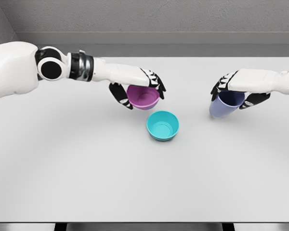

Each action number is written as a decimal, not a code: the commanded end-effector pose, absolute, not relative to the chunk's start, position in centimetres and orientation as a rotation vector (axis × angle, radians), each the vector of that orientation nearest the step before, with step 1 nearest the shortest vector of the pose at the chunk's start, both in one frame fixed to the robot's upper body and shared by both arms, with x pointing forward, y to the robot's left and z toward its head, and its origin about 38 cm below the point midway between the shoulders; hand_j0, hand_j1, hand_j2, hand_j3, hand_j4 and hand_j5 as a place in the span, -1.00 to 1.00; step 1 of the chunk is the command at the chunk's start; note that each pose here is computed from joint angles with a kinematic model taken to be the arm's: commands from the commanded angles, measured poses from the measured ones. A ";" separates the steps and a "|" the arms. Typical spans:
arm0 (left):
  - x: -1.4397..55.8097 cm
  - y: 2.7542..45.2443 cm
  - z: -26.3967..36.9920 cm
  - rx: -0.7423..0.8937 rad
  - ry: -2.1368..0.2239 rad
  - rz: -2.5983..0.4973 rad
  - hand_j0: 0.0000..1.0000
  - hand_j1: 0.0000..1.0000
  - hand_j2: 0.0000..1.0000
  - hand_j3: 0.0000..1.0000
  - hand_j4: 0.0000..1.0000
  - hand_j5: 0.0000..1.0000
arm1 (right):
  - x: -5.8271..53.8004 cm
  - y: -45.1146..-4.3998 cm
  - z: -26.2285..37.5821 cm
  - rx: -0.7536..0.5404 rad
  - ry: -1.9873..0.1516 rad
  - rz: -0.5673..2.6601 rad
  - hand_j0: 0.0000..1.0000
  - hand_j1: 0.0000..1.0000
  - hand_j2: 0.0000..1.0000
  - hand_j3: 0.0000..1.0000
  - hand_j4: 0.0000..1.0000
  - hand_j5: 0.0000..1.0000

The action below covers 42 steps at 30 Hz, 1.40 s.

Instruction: Stacking bowl and cup with both arms

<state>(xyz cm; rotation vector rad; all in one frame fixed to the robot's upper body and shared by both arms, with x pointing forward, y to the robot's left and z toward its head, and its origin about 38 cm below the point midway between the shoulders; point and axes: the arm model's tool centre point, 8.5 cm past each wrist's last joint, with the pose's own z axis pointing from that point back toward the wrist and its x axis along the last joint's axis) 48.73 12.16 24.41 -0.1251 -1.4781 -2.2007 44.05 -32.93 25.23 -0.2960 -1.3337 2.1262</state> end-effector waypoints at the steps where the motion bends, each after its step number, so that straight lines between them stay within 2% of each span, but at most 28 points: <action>1: 48.5 11.5 24.4 -0.144 -1.484 -2.202 0.35 0.35 0.35 0.35 0.35 0.35 | 44.0 -32.9 25.4 -0.294 -1.341 2.121 0.34 0.34 0.34 0.34 0.34 0.34; 11: 47.6 9.5 24.2 -0.198 -1.497 -2.234 0.35 0.35 0.35 0.35 0.35 0.35 | 43.1 -32.4 26.8 -0.305 -1.365 2.159 0.34 0.34 0.34 0.34 0.34 0.34; 42: 45.2 7.1 23.6 -0.307 -1.498 -2.298 0.35 0.35 0.35 0.35 0.35 0.35 | 42.8 -32.1 27.1 -0.304 -1.373 2.172 0.34 0.34 0.34 0.34 0.34 0.34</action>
